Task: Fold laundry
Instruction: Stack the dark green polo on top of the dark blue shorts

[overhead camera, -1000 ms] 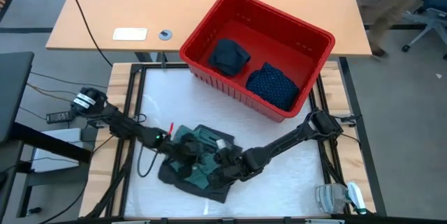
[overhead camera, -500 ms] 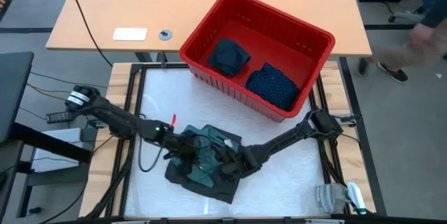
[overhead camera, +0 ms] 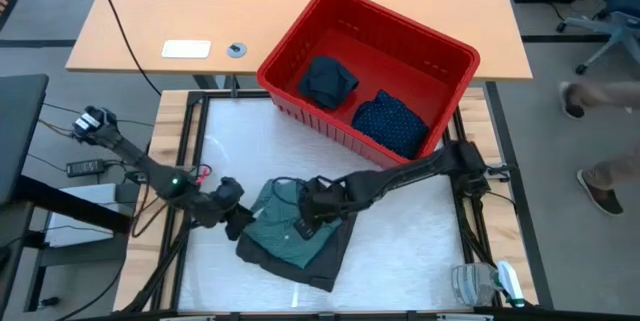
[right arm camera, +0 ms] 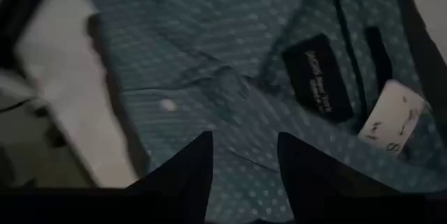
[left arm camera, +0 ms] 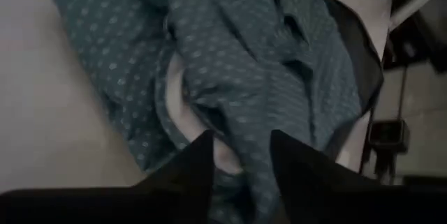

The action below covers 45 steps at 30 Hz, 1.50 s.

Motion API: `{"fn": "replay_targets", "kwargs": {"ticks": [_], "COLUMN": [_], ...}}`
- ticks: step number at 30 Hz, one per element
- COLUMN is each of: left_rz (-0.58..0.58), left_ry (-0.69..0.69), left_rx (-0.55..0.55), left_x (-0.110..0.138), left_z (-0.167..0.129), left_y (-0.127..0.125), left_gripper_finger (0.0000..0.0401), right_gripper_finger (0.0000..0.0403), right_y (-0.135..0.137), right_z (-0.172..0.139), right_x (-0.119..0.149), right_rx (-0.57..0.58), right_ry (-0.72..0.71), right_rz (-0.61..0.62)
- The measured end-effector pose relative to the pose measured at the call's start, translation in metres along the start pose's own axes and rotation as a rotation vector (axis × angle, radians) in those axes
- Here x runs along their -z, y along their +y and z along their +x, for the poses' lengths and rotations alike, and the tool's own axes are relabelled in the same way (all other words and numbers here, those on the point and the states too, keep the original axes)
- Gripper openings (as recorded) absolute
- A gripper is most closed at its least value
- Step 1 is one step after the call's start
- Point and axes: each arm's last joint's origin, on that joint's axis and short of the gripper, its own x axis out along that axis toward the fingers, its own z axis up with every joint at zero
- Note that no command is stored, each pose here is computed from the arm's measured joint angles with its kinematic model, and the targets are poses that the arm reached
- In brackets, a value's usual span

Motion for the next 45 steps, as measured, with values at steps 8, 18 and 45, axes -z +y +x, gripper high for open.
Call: {"fn": "replay_targets", "kwargs": {"ticks": [8, 18, 45], "left_rz": [-0.258, -0.312, -0.182], "left_ry": [-0.018, -0.08, 0.025], "left_rx": [0.061, 0.066, -0.109], "left_x": [0.028, 0.016, -0.017], "left_z": [0.03, 0.041, -0.031], "left_y": [0.038, 0.039, 0.023], "left_gripper_finger": [0.029, 0.035, 0.0324], "right_gripper_finger": [0.0167, 0.0167, 0.0167], "right_y": [-0.007, -0.008, -0.005], "right_z": [-0.021, -0.02, -0.02], "right_x": [-0.019, -0.023, -0.018], "right_rx": [-0.026, -0.029, -0.039], "right_ry": [-0.045, -0.045, -0.044], "right_rz": [-0.01, -0.01, -0.048]}}
